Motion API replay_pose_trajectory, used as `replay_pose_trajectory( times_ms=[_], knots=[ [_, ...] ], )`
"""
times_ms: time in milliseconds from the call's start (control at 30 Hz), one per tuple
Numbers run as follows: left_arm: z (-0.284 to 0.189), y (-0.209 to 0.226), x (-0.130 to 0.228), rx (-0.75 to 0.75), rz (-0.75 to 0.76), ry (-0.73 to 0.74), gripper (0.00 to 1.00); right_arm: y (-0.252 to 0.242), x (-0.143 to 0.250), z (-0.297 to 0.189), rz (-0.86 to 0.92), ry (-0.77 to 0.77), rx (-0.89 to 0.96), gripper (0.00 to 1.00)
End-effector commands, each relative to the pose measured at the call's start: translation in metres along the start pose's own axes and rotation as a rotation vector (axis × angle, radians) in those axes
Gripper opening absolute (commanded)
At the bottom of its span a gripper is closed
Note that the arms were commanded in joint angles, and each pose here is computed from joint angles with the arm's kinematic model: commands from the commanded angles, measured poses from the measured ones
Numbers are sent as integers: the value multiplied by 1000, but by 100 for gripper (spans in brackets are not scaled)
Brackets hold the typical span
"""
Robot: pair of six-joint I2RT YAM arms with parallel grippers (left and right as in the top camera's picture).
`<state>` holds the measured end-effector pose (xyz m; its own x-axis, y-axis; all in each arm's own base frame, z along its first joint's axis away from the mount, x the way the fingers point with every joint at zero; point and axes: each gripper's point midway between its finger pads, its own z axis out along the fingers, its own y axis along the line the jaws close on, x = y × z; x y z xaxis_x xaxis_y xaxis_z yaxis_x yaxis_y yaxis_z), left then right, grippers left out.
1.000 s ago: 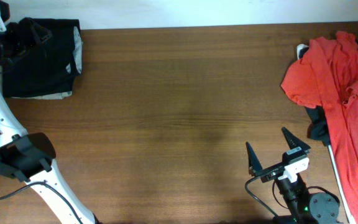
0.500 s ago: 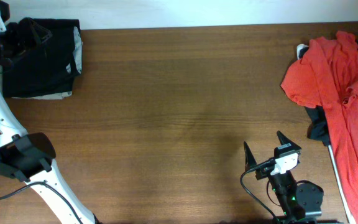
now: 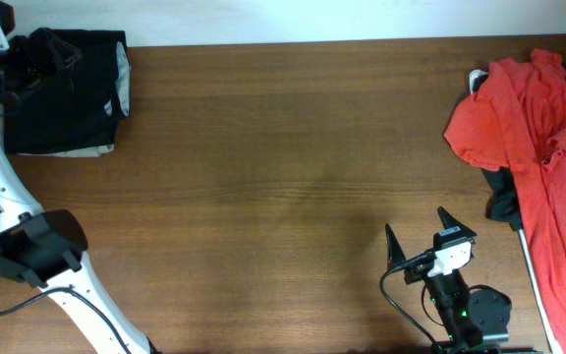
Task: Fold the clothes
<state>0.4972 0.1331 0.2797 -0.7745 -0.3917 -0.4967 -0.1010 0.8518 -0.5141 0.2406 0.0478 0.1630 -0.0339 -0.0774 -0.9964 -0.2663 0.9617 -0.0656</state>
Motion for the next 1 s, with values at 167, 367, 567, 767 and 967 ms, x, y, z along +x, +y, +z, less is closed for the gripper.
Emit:
replay_pose_trajectory(
  times_ms=[167, 367, 567, 767, 967],
  knots=[
    [-1, -2, -1, 16, -7, -4, 99, 0, 2, 0, 7, 2, 4, 99],
    [0, -1, 0, 16, -8, -1, 99, 0, 2, 0, 7, 2, 4, 99],
    [-16, -48, 58, 44, -33, 131, 99, 0, 2, 0, 7, 2, 4, 99],
    [-54, -139, 218, 126, 61, 357, 99, 0, 2, 0, 7, 1, 4, 99],
    [-100, -138, 372, 109, 271, 429, 99, 0, 2, 0, 7, 2, 4, 99]
  ],
)
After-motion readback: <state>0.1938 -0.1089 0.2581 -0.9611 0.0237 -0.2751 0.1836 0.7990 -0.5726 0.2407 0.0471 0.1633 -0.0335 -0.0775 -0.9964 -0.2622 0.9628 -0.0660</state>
